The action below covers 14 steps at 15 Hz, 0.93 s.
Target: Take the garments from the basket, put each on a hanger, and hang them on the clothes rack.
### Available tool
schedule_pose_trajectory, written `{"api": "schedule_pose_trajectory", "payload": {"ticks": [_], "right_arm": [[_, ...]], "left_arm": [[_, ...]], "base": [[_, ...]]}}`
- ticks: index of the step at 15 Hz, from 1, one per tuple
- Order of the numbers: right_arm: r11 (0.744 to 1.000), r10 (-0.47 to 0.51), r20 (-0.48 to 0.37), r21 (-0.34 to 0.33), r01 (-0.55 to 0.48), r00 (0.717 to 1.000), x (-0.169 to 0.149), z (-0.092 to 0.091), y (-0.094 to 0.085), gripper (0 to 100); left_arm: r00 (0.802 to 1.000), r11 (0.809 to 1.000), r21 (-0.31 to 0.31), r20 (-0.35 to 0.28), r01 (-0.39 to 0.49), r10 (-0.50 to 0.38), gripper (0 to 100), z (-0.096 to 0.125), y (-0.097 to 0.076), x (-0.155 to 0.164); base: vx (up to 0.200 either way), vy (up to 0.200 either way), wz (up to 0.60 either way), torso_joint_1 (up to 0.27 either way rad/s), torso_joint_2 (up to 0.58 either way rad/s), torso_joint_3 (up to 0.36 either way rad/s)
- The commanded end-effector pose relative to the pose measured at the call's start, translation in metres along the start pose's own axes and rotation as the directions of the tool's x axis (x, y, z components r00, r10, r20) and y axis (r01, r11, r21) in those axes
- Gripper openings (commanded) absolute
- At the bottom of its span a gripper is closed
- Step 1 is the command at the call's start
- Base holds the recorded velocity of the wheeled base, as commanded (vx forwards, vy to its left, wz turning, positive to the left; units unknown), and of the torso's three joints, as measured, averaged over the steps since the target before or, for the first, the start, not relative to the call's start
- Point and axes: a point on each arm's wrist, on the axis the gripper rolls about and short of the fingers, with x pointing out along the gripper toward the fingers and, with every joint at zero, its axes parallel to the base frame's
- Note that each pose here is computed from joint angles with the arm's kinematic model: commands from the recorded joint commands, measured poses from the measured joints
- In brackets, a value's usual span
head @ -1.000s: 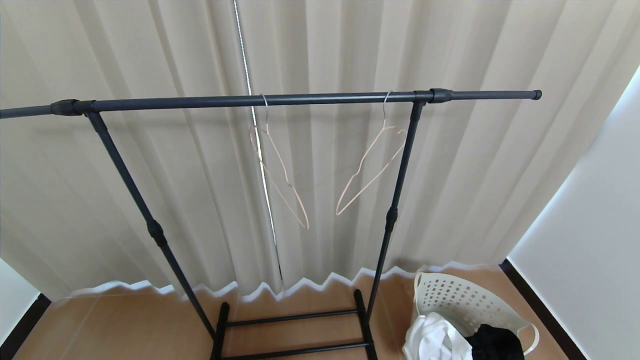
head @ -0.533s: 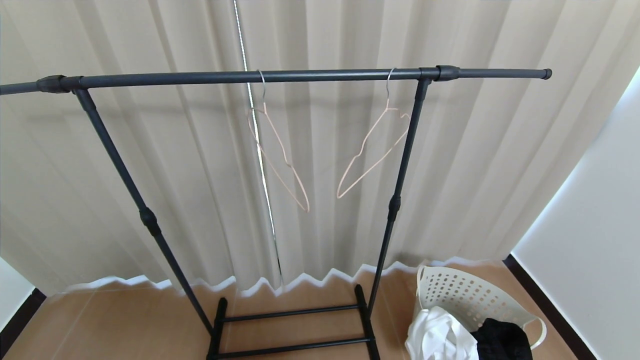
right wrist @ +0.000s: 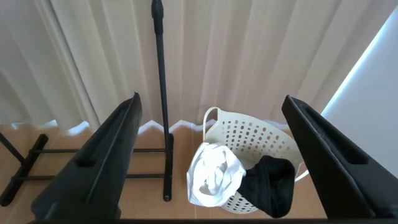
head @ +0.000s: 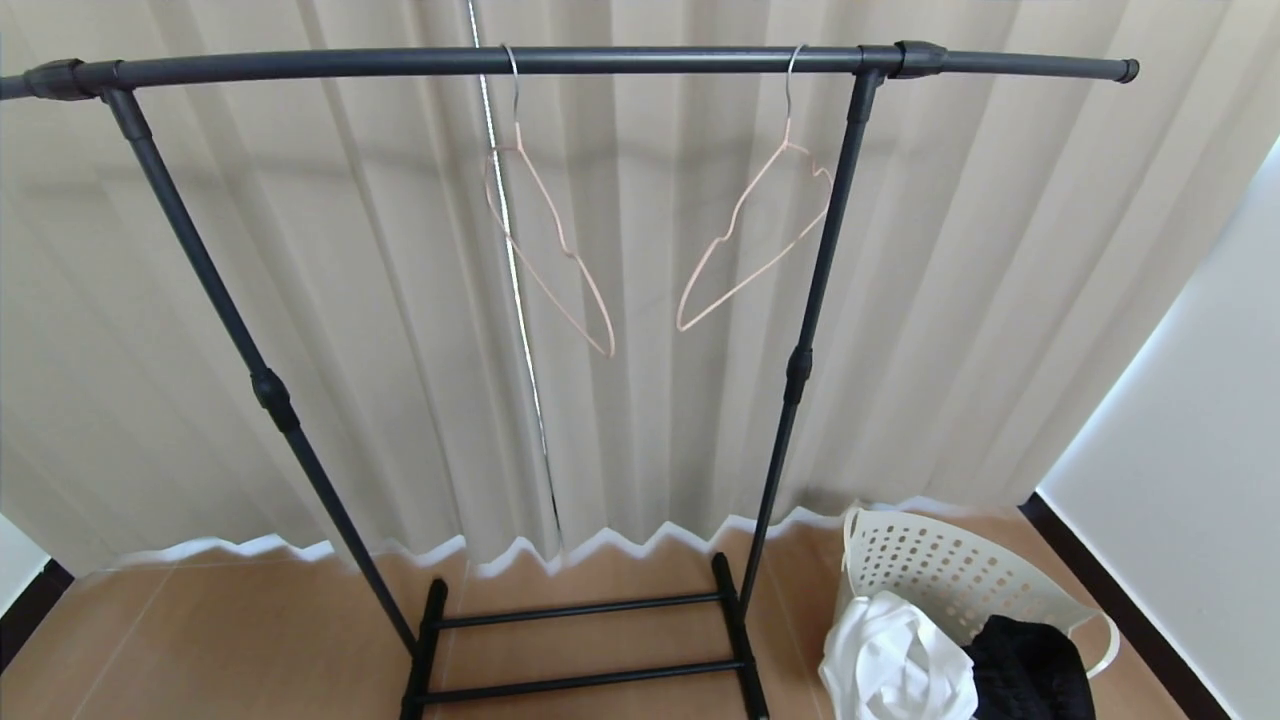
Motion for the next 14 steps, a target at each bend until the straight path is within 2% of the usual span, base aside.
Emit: {"api": "schedule_pose_trajectory", "payload": {"ticks": [1, 8, 14], "right_arm": [[1.000, -0.004, 0.000, 0.007, 0.004, 1.000, 0.0000, 0.0000, -0.0001, 100], [1.000, 0.000, 0.000, -0.005, 0.000, 1.000, 0.0000, 0.0000, 0.0000, 100], [1.000, -0.003, 0.000, -0.007, 0.003, 1.000, 0.0000, 0.0000, -0.0001, 100]], "left_arm": [[1.000, 1.000, 0.001, -0.002, 0.000, 0.000, 100, 0.0000, 0.0000, 0.0001], [1.000, 1.000, -0.013, -0.002, -0.005, 0.005, 100, 0.0000, 0.0001, 0.0001], [1.000, 1.000, -0.009, -0.002, -0.005, 0.005, 100, 0.0000, 0.0001, 0.0001]], "base": [[0.000, 0.000, 0.00, -0.168, 0.51, 0.339], [0.000, 0.000, 0.00, -0.143, 0.49, 0.347], [0.000, 0.000, 0.00, -0.071, 0.46, 0.374]]}}
